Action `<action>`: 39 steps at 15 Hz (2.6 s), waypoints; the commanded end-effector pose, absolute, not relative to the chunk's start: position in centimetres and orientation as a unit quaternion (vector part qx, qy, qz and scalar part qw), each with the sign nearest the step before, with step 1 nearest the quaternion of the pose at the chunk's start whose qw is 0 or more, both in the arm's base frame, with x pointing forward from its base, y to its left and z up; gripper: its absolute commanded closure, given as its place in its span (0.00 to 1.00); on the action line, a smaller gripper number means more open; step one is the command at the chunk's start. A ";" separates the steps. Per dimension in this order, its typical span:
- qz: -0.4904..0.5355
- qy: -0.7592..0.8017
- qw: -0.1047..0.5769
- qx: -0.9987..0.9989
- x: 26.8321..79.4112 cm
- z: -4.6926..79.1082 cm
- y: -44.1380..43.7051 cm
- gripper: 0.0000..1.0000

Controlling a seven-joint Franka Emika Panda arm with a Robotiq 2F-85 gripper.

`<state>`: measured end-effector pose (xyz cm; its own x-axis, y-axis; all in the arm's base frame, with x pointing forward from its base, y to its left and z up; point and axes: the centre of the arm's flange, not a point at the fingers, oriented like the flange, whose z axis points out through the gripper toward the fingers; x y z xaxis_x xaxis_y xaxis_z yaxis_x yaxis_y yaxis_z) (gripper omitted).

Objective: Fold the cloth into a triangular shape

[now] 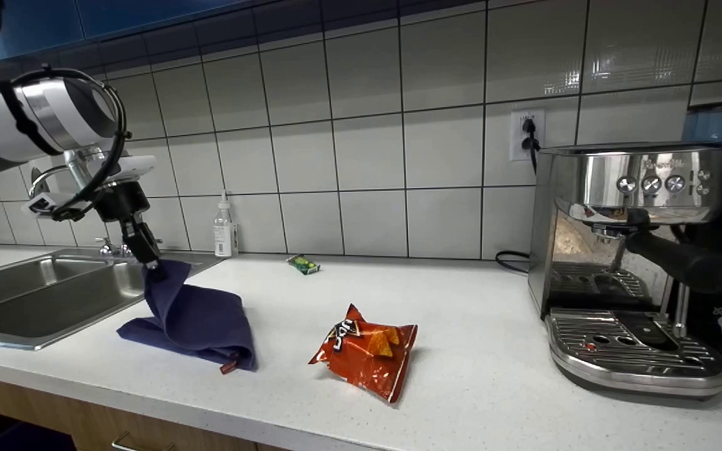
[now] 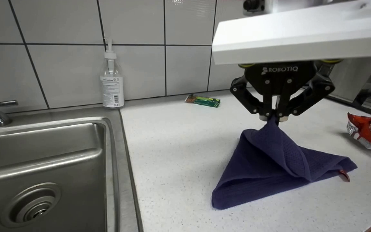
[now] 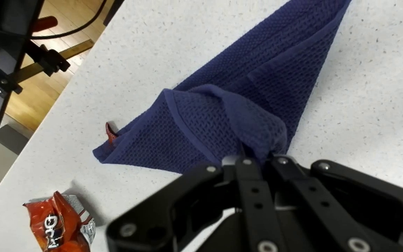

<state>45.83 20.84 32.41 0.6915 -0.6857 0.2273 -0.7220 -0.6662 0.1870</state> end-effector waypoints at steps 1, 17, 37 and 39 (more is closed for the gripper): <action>0.069 -0.399 0.140 0.904 46.3 32.8 22.3 0.99; 0.058 -0.432 0.154 0.887 48.8 31.4 23.3 0.64; 0.040 -0.432 0.155 0.888 48.9 31.9 20.3 0.00; 0.038 -0.424 0.153 0.892 48.6 32.1 19.4 0.00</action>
<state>49.25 20.99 30.84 0.6188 -0.7544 0.2191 -0.7838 -0.5743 0.2364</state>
